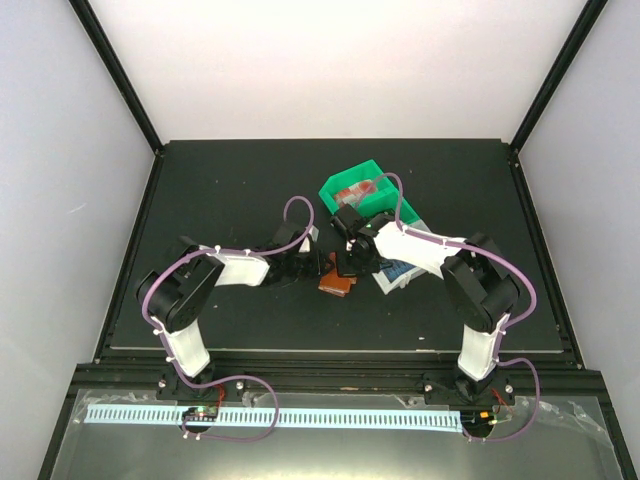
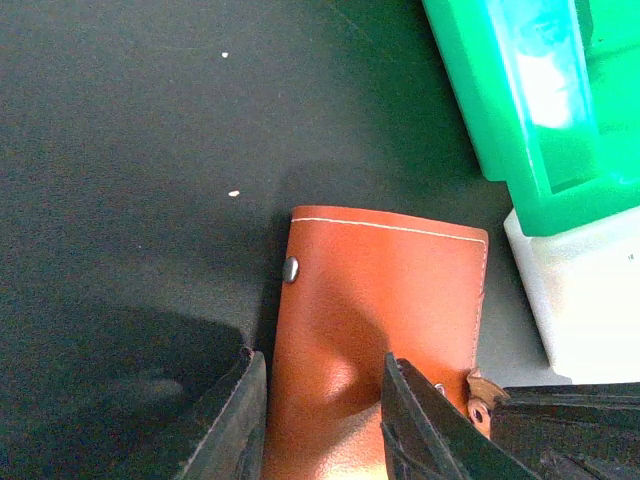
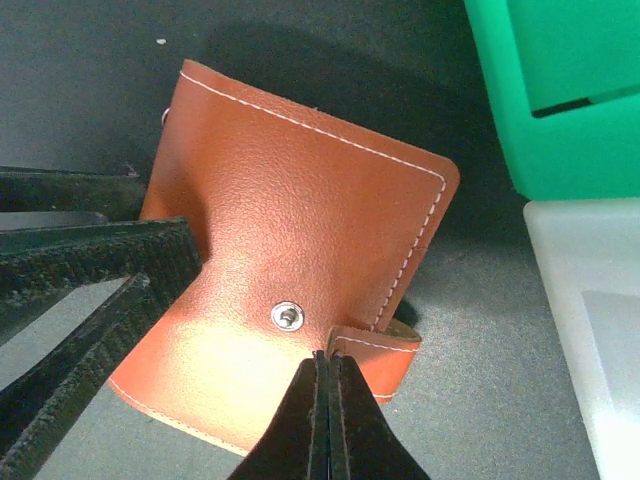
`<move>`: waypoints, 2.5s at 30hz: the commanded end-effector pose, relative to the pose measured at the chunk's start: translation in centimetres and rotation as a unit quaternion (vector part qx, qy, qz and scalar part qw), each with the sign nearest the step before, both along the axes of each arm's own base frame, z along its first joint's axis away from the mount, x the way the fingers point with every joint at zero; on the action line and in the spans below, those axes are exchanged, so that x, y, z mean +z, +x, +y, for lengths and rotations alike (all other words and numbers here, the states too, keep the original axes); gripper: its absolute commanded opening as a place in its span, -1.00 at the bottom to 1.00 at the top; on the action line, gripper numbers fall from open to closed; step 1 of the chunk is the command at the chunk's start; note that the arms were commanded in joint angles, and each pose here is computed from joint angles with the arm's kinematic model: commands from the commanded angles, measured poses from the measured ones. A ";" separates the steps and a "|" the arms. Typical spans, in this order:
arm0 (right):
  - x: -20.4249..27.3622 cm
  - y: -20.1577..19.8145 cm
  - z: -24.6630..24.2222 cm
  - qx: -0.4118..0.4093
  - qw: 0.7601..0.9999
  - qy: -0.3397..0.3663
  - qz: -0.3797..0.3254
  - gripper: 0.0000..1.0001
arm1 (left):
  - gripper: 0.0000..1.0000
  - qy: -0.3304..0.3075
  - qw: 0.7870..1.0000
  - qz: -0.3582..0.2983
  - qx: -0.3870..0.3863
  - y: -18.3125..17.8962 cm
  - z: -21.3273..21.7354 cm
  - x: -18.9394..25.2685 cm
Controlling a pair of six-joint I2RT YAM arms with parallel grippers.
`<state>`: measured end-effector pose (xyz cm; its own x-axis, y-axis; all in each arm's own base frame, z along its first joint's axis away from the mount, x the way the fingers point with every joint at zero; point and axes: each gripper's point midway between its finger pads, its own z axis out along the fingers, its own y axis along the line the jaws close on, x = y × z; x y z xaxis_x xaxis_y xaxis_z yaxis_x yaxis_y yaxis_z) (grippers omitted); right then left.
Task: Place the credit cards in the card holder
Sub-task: Close the card holder at the center of the board.
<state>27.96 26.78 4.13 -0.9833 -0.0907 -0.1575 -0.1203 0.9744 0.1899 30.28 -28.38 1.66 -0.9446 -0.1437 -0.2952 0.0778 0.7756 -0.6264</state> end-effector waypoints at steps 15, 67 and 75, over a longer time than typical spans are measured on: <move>0.6 1.7 1.6 0.017 0.999 0.026 -0.032 -0.98 | -0.34 0.102 0.979 0.178 -0.014 -8.8 4.6 -8.5; -2.1 0.0 3.5 0.082 0.996 -0.004 0.027 -0.98 | -0.51 0.045 0.979 0.199 -0.030 -9.4 2.8 -8.7; -2.4 0.2 3.3 0.081 0.996 -0.031 0.032 -0.98 | -0.51 0.044 0.979 0.199 -0.031 -9.4 2.8 -8.8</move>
<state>29.44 27.79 3.50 -0.9660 -0.2234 -0.1305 -0.2371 0.9662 0.1012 30.03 -29.07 1.23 -0.9511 -0.1604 -0.2639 0.0781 0.7017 -0.7082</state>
